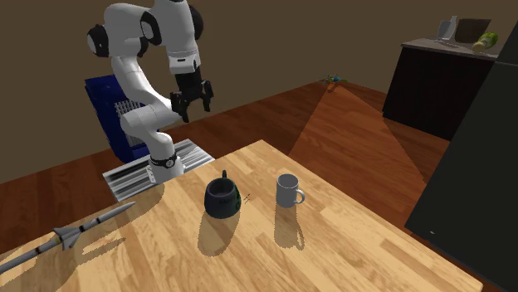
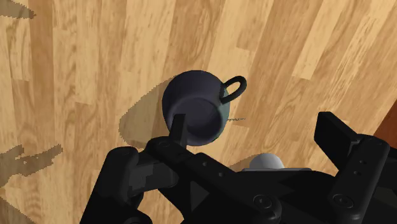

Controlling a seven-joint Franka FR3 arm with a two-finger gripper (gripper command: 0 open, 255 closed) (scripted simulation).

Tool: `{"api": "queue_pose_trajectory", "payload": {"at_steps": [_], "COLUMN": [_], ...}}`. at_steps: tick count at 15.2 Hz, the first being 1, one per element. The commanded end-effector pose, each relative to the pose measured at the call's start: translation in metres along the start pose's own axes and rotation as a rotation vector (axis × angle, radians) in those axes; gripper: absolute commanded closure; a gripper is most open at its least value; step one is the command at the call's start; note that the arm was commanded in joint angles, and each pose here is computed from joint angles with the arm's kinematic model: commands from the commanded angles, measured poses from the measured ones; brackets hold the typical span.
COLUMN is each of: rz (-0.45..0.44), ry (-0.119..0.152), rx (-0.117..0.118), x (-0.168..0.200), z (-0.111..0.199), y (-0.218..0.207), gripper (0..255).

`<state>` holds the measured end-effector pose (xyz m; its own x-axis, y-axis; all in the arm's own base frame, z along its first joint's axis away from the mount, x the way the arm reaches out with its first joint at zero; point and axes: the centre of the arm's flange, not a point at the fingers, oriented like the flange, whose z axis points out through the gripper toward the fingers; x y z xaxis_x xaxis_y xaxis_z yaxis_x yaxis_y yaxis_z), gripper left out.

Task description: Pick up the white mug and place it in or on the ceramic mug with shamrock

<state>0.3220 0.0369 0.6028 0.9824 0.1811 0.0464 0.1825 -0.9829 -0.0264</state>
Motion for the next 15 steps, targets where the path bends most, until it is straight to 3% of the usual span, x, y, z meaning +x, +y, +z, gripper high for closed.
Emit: {"api": "queue_pose_trajectory", "payload": {"at_steps": [1, 15], "rz": [0.0, 0.048], "ry": [0.0, -0.003], "rx": [0.0, -0.014], "x": [0.0, 0.133], "z": [0.0, 0.105], "y": [0.0, -0.077], "gripper": [0, 0]}}
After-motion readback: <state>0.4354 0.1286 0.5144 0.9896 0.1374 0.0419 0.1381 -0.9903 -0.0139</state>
